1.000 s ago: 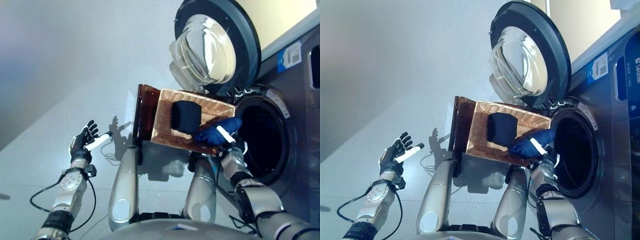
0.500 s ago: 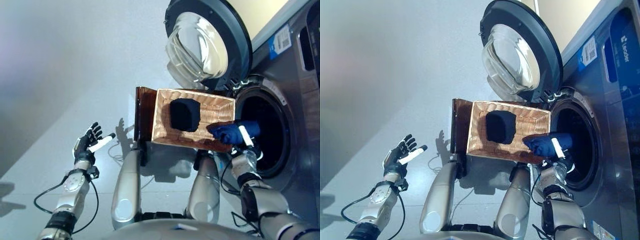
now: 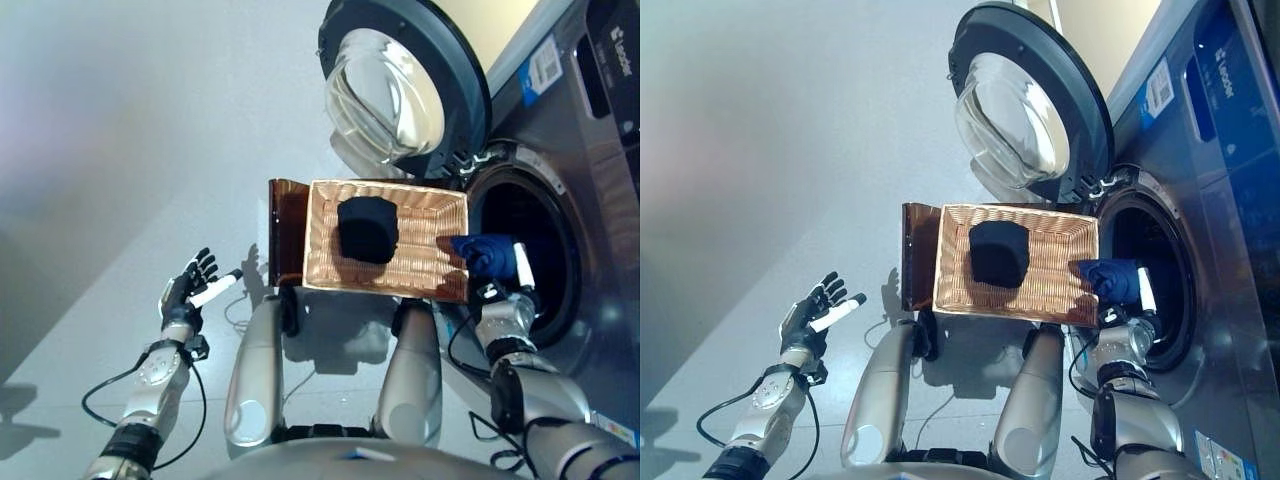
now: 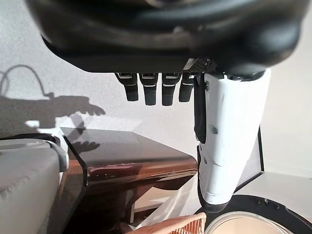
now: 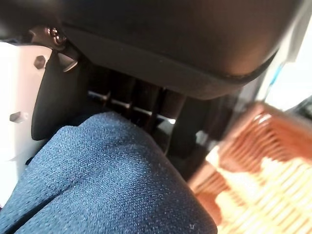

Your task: Pick up the clothes and place them into the washing machine

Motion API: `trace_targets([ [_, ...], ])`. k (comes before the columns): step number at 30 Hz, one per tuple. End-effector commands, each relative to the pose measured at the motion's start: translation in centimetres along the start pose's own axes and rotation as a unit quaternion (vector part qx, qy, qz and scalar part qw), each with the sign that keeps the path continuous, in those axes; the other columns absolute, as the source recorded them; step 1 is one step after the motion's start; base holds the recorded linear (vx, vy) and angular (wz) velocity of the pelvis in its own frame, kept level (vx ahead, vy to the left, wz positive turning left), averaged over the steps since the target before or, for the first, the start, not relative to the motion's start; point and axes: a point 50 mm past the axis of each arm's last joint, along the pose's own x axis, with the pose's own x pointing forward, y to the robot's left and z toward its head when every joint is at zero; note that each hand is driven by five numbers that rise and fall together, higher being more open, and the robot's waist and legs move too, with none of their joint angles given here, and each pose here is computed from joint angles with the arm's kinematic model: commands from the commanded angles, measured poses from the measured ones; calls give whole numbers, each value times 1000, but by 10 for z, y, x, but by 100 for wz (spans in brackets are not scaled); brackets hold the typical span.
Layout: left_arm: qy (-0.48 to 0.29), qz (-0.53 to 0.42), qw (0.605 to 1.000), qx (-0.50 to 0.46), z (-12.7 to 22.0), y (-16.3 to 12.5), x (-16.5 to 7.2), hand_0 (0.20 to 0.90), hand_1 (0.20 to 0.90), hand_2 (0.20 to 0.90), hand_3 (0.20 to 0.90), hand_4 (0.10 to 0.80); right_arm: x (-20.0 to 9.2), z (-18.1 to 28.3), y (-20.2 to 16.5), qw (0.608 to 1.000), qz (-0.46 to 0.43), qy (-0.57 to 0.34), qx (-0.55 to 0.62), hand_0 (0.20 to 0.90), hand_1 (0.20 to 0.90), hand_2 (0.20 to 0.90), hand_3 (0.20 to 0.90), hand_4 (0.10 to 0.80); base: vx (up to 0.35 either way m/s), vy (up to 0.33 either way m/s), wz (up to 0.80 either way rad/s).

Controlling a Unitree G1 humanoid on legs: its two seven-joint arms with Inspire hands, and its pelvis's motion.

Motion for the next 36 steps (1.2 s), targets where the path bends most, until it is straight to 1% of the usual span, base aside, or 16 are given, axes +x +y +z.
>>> trace_targets([
  [1, -39, 35, 999, 1, 12, 21, -6, 900, 900, 900, 900, 800, 6, 42, -3, 991, -14, -96, 90, 200, 200, 200, 200, 300, 36, 25, -3],
  [8, -33, 41, 999, -2, 9, 21, -9, 900, 900, 900, 900, 800, 5, 40, -3, 976, -62, -96, 185, 200, 200, 200, 200, 300, 8, 4, 0],
  [13, -32, 40, 999, 1, 10, 22, -11, 900, 900, 900, 900, 800, 6, 46, 6, 968, -80, -99, 216, 200, 200, 200, 200, 300, 0, 0, 0],
  [17, -33, 27, 999, 7, 10, 20, -14, 900, 900, 900, 900, 800, 9, 67, 15, 956, -86, -117, 255, 200, 200, 200, 200, 300, 0, 0, 0],
  [19, -29, 17, 999, 9, 10, 16, -14, 900, 900, 900, 900, 800, 10, 78, 18, 942, -103, -126, 294, 200, 200, 200, 200, 300, 0, 0, 0],
  [25, -26, 12, 1000, 9, 11, 15, -13, 900, 900, 900, 900, 800, 10, 109, 24, 913, -143, -147, 354, 200, 200, 200, 200, 300, 10, 3, 1],
  [33, -18, 14, 1000, 8, 9, 18, -16, 900, 900, 900, 900, 800, 8, 156, 14, 878, -173, -202, 398, 200, 200, 200, 200, 300, 1, 0, 1],
  [36, -16, 15, 1000, 9, 9, 19, -17, 900, 900, 900, 900, 800, 8, 161, 8, 877, -185, -209, 392, 200, 200, 200, 200, 300, 1, 1, 1],
])
